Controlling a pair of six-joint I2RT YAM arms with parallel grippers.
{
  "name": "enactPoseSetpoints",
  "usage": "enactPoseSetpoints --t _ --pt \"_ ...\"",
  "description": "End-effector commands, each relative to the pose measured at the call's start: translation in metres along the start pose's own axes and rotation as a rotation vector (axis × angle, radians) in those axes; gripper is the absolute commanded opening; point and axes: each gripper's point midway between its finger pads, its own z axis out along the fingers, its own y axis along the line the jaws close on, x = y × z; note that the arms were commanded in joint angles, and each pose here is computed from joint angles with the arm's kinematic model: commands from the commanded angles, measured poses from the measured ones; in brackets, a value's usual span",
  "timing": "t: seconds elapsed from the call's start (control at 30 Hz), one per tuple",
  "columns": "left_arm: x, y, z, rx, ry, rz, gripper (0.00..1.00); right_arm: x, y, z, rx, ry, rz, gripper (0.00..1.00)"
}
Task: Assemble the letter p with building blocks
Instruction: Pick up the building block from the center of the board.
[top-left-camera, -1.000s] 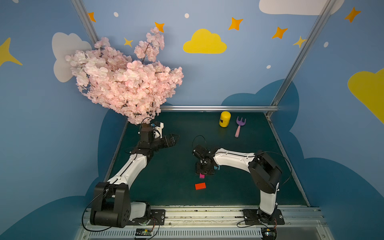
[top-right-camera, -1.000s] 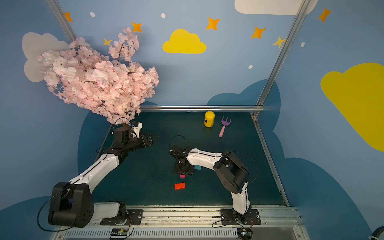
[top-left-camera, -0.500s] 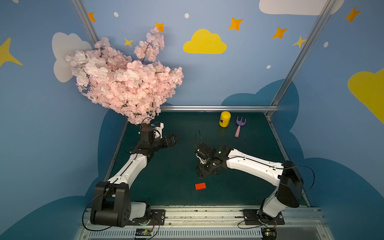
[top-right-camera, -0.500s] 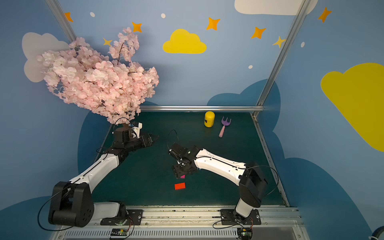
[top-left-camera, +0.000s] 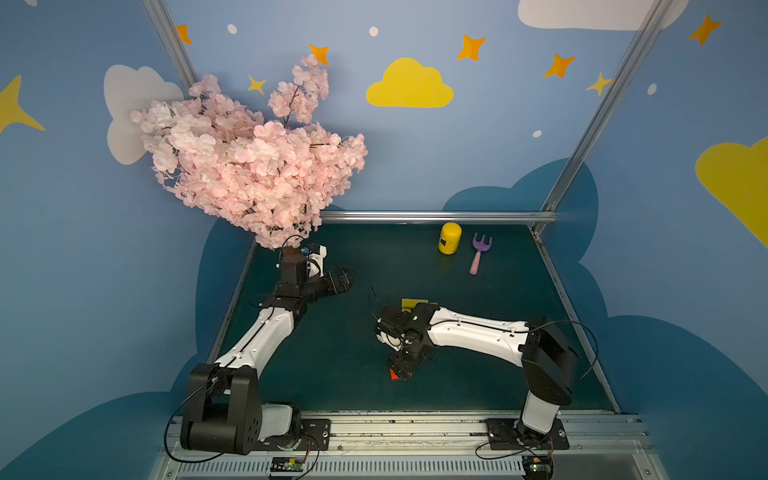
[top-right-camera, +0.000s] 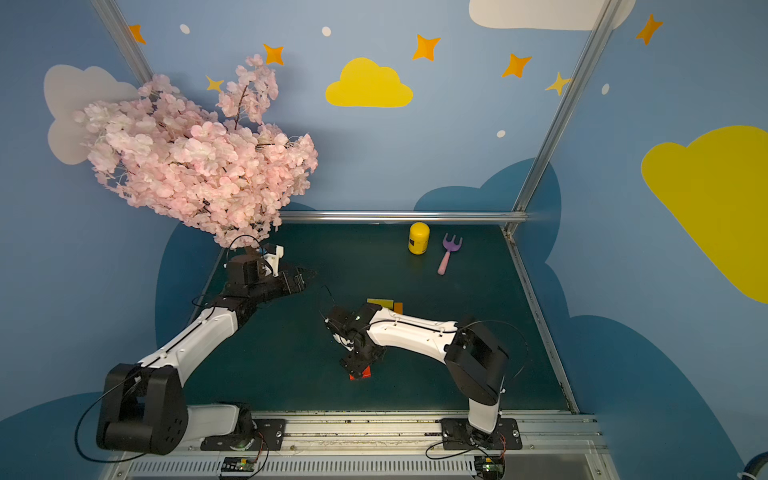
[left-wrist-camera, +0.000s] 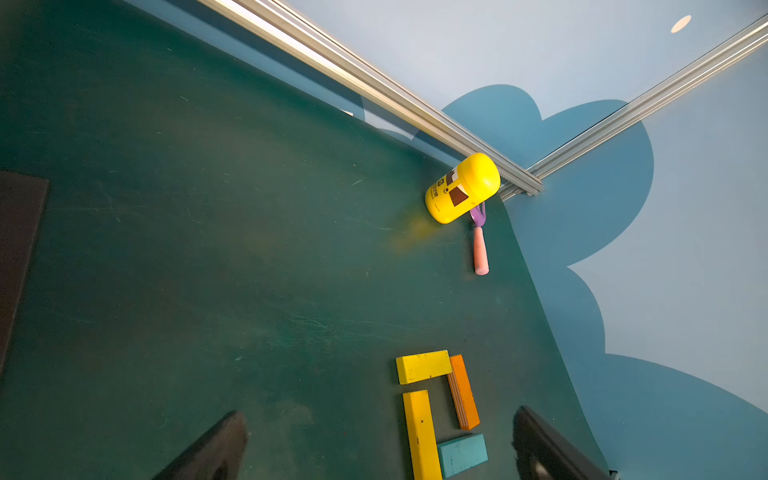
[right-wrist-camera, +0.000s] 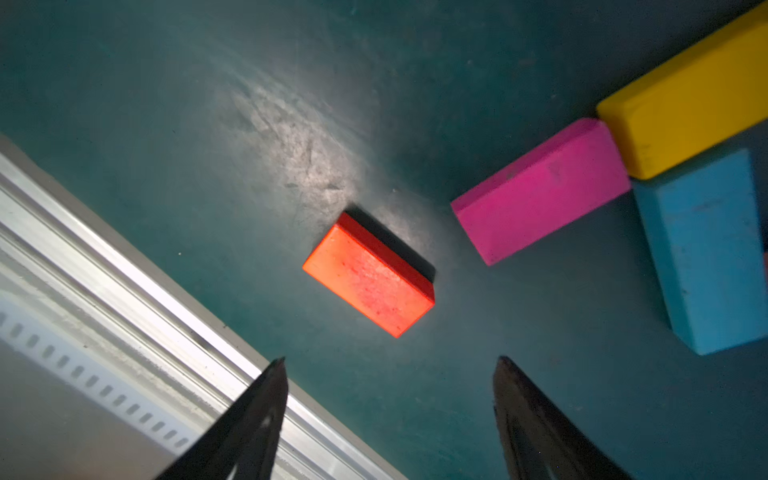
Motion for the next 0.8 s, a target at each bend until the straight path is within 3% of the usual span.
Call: enactPoseSetpoints --t 0.0,0.77 --pt "-0.010 -0.008 -0.008 0.015 -0.029 0.009 1.00 -0.006 0.012 0.002 -0.021 0.000 -0.053 0.78" --pt "-0.005 -0.002 -0.011 -0.014 -0.022 0.008 1.00 -0.018 0.010 0.027 -0.059 0.023 -0.110 0.77"
